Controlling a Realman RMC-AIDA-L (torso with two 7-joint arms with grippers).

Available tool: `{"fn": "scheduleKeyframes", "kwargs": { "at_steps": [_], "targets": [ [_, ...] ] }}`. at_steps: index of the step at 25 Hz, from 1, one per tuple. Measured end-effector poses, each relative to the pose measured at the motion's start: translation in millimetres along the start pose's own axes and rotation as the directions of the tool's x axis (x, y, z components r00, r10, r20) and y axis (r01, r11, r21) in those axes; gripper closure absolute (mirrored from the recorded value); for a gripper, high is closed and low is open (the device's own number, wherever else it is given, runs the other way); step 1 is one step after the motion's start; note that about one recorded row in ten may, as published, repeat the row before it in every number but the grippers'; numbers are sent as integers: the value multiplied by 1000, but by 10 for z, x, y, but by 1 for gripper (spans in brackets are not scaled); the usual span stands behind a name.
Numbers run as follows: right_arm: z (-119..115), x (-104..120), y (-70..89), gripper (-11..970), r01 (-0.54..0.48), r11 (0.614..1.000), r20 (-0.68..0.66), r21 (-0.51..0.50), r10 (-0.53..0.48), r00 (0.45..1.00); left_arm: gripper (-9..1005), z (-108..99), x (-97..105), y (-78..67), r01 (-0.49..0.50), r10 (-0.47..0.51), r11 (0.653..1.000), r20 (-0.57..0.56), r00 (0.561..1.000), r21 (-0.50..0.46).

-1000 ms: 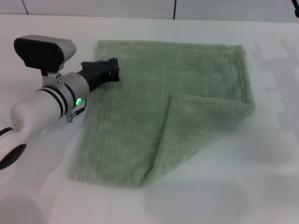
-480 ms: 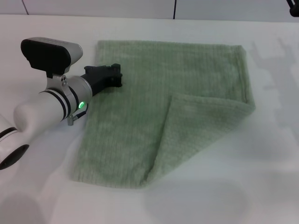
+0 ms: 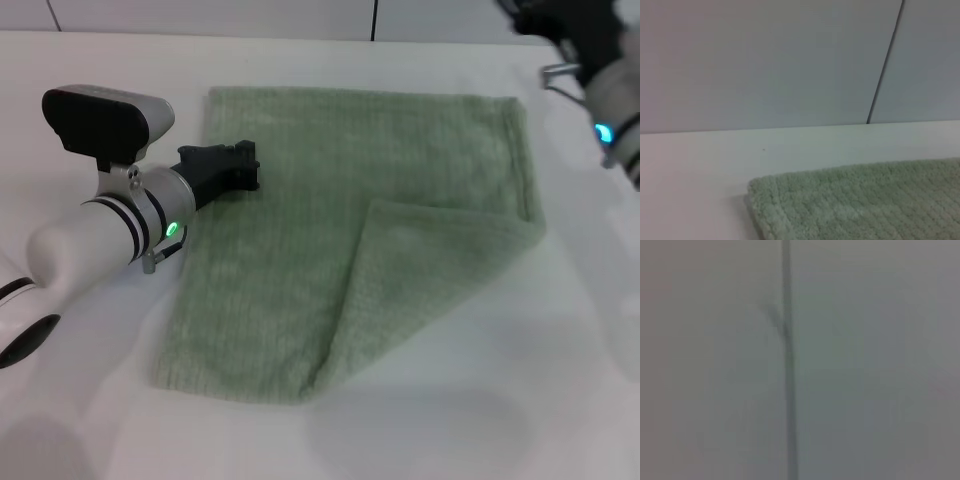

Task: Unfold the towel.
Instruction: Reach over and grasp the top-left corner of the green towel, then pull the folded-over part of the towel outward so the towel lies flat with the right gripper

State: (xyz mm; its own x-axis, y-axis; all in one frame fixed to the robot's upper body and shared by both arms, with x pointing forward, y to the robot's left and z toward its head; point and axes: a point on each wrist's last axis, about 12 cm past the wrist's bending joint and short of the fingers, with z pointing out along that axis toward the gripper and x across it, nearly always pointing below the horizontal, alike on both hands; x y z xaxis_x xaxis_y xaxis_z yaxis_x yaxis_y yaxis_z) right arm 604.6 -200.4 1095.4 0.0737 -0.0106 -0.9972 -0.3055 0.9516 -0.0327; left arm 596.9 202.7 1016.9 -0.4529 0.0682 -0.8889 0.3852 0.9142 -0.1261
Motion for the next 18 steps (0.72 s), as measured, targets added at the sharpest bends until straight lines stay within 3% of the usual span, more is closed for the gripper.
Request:
{"fn": "scheduleKeyframes", "kwargs": {
  "at_steps": [4, 8, 13, 18],
  "targets": [
    [193, -175, 209, 165, -33, 997, -158, -64, 23, 987, 998, -4, 3, 6, 1, -1, 1000, 0, 1000, -1],
    [293, -412, 311, 165, -42, 994, -294, -101, 11, 956, 998, -11, 11, 8, 3, -3, 1000, 1, 1000, -1],
    [328, -720, 415, 164, -11, 982, -495, -189, -85, 865, 997, -14, 13, 8, 4, -4, 1000, 3, 1000, 1],
    [363, -875, 551, 164, -60, 935, -634, -349, -189, 750, 997, -16, 16, 6, 5, -5, 1000, 4, 1000, 1]
  ]
}}
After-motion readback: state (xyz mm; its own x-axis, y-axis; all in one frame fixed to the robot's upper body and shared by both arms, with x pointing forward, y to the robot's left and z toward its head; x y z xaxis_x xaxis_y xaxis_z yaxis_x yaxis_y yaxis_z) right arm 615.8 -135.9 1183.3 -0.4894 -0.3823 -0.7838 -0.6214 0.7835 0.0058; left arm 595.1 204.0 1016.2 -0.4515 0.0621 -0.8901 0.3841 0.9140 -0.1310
